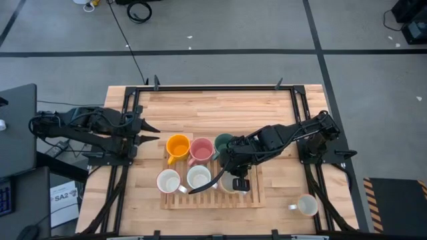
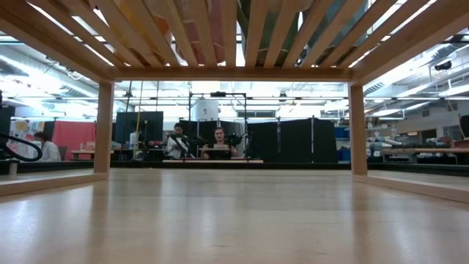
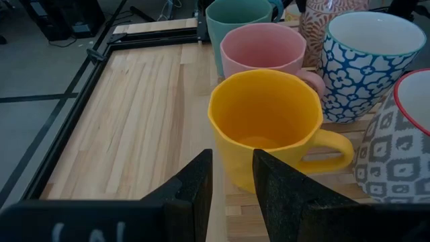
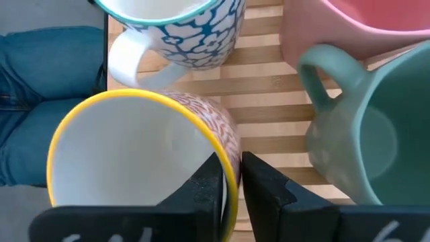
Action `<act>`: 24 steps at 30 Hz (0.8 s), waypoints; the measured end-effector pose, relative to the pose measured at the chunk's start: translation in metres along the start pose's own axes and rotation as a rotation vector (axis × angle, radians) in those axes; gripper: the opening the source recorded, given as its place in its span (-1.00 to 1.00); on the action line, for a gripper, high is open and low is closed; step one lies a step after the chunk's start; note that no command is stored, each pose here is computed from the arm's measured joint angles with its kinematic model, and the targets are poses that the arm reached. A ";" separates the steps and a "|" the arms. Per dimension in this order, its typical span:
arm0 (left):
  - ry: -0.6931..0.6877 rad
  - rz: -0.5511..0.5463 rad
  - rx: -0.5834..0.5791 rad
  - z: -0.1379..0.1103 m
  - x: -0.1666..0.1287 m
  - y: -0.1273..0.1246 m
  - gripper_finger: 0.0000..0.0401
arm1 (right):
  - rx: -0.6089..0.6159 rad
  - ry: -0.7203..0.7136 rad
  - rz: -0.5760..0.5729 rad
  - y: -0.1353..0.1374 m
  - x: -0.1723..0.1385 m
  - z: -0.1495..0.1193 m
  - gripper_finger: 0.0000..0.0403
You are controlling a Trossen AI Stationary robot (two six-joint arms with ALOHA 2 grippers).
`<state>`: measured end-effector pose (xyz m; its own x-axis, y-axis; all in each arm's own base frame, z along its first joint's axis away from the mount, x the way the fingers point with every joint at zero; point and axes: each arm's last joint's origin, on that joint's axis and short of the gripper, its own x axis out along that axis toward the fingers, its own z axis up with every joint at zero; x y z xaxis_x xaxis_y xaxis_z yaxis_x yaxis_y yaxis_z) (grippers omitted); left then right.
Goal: Place coffee mugs
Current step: Put the red patterned mug on the shelf
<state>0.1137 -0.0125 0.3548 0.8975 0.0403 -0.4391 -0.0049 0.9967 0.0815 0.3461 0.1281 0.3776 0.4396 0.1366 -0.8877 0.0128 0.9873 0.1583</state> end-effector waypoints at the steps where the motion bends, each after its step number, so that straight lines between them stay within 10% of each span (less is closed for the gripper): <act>1: 0.000 0.000 0.000 0.000 0.000 0.000 -0.43 | 0.000 -0.002 0.001 0.000 0.000 0.000 -0.68; 24: 0.000 0.000 0.000 0.000 0.000 0.000 -0.43 | 0.005 -0.002 -0.001 -0.006 0.000 0.003 -0.32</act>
<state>0.1138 -0.0125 0.3548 0.8975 0.0403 -0.4392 -0.0049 0.9967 0.0816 0.3482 0.1222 0.3779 0.4417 0.1355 -0.8869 0.0175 0.9870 0.1595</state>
